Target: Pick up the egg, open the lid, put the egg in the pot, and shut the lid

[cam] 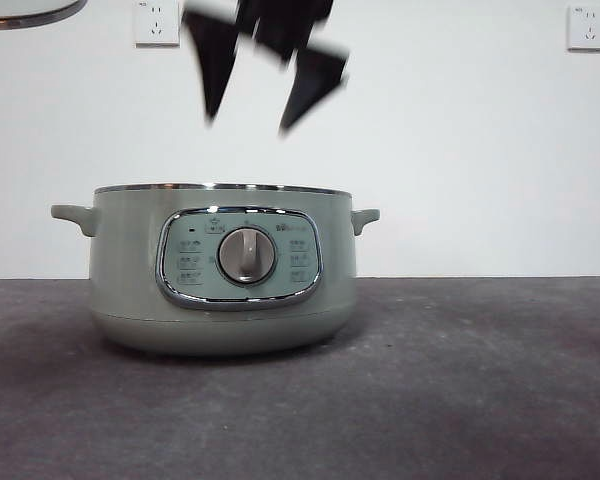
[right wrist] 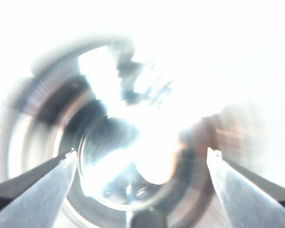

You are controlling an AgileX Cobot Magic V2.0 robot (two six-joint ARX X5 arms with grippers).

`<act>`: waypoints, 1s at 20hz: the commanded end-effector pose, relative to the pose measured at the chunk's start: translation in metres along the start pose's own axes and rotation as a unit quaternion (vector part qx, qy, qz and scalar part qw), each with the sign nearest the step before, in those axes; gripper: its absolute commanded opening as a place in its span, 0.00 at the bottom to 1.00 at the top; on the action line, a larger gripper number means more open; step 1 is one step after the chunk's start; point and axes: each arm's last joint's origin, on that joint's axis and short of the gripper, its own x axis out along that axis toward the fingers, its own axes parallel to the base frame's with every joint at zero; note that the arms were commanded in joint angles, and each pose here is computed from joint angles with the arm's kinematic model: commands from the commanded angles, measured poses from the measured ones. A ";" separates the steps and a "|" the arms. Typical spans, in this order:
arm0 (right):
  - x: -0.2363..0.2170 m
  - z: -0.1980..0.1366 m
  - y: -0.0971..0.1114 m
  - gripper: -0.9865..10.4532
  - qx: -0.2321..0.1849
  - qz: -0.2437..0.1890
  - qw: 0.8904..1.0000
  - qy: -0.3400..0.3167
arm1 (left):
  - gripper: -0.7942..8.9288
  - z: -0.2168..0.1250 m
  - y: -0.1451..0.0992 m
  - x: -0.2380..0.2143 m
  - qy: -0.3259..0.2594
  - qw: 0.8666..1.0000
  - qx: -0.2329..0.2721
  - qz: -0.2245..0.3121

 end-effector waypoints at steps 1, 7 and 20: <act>-0.050 -0.001 -0.009 0.50 0.008 -0.012 1.000 -0.025 | 0.07 0.010 0.001 0.001 -0.036 0.999 0.013 -0.001; -0.170 -0.037 -0.018 0.50 0.000 -0.010 0.999 -0.032 | 0.07 0.035 0.005 0.025 -0.071 0.996 0.025 -0.041; -0.246 -0.144 -0.013 0.50 0.035 0.020 0.999 -0.037 | 0.07 0.087 -0.012 0.148 -0.060 0.989 0.071 -0.116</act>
